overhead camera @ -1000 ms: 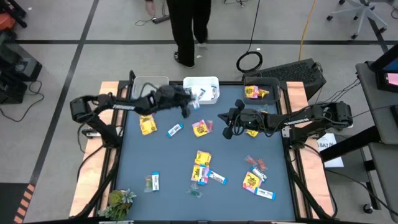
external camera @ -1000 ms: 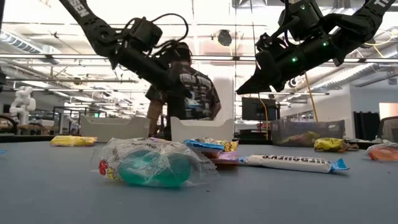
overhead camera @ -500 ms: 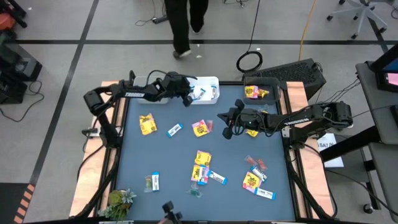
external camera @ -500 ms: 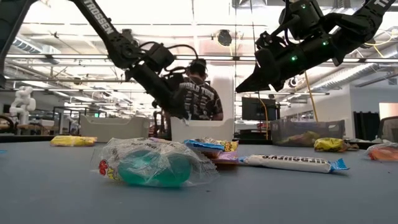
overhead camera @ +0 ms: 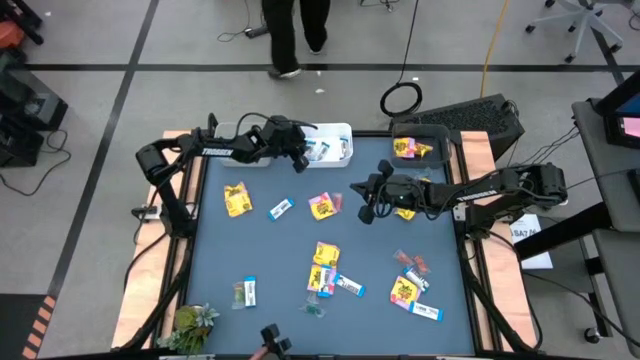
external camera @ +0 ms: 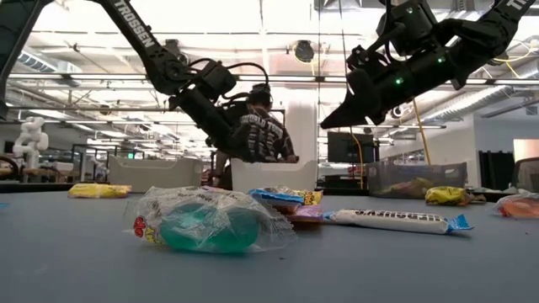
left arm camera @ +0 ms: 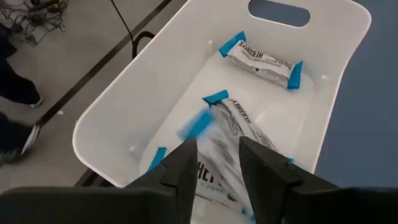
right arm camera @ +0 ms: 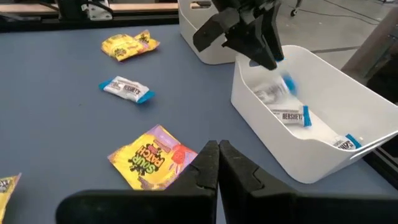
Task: Sort candy
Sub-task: Put the yellow candy into the black bin
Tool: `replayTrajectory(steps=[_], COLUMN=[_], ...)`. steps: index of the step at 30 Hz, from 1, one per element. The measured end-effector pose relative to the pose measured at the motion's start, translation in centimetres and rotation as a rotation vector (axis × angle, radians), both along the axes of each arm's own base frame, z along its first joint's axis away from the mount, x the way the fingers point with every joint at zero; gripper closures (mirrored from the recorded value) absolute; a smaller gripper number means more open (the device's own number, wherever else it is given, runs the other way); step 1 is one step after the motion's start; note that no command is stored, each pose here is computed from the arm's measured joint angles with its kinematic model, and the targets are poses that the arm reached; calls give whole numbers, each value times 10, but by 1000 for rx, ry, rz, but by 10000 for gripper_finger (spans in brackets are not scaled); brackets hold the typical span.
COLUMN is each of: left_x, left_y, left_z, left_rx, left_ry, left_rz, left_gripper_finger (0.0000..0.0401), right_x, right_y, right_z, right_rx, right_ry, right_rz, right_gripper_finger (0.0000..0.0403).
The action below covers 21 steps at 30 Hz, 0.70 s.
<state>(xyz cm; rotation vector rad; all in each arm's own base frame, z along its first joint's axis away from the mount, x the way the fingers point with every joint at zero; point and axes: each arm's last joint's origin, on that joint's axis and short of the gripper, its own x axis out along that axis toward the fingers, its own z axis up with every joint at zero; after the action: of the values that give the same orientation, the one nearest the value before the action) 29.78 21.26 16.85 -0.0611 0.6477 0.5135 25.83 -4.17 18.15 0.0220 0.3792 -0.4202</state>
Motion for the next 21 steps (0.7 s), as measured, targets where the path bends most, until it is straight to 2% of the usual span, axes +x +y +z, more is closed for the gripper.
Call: replayTrajectory(steps=[7, 12, 16, 21], left_x=[1, -3, -12, -23], left_y=[-21, -43, -65, -91], left_z=[12, 25, 26, 28], left_rx=[85, 161, 184, 201], left_ry=[-21, -125, -219, -278], left_rz=[-73, -105, -134, -186], left_gripper_finger=[284, 302, 314, 317], right_x=[-9, -24, -40, -57], right_y=[2, 11, 18, 27], right_z=[2, 5, -1, -13], right_rx=[26, 79, 178, 256], right_ry=[64, 143, 253, 403], right_rz=[-4, -58, -117, -238], right_gripper_finger=[403, 394, 363, 302])
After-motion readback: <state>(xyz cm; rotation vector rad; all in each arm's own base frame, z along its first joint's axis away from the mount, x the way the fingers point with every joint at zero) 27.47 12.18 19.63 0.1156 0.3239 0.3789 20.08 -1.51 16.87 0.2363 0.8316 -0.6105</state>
